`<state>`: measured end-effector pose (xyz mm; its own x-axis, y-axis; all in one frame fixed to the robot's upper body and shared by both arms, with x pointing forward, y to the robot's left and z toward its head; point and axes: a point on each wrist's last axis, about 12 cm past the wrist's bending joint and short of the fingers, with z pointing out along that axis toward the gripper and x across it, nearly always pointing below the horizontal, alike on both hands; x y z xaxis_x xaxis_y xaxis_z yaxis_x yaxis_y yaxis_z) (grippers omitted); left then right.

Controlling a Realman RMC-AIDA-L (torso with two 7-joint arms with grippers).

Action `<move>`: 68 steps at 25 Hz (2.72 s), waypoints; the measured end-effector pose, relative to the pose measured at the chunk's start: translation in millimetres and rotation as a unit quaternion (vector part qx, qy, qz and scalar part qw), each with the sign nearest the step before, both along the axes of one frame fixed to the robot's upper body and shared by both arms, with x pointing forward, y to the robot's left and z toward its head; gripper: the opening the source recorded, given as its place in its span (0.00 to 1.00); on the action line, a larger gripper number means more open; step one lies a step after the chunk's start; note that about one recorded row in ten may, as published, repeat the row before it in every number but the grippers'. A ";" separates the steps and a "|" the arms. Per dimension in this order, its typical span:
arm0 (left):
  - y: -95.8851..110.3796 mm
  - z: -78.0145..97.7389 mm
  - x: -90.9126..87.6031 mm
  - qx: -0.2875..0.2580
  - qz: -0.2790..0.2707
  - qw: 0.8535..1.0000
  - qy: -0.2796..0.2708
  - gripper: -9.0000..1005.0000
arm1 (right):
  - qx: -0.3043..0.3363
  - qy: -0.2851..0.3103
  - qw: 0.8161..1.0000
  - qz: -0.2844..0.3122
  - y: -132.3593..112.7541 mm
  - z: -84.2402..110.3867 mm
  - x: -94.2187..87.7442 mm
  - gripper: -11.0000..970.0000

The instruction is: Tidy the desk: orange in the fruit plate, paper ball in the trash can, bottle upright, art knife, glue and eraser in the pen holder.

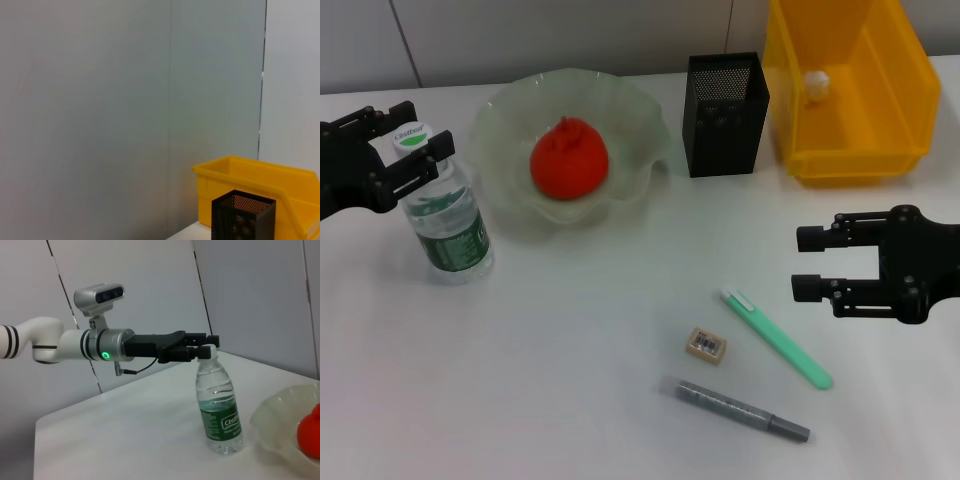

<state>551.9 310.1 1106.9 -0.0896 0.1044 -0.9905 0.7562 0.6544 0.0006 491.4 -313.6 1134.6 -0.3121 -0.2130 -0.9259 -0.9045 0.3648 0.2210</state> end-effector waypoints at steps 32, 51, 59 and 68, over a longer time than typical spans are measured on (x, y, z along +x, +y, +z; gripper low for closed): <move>18.4 -9.7 -78.0 -0.035 -0.182 0.981 0.059 0.83 | -0.181 0.142 0.972 -0.055 14.3 61.5 48.0 0.63; -1.1 -34.9 -90.1 0.021 -0.235 0.968 0.090 0.83 | -0.388 0.297 0.870 -0.065 118.5 37.8 123.5 0.63; -4.5 -36.0 -86.1 0.029 -0.235 0.968 0.087 0.83 | -0.444 0.289 0.845 -0.077 151.0 12.2 120.7 0.63; -6.0 -40.4 -87.3 0.031 -0.235 0.968 0.082 0.83 | -0.452 0.287 0.840 -0.092 161.4 -0.1 124.2 0.62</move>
<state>464.5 304.1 1066.5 -0.1729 0.2306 -0.9576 0.9635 0.2412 -0.1159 615.6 -152.2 1134.5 -0.7562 -0.6469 -0.0982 -0.6536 0.7398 0.1598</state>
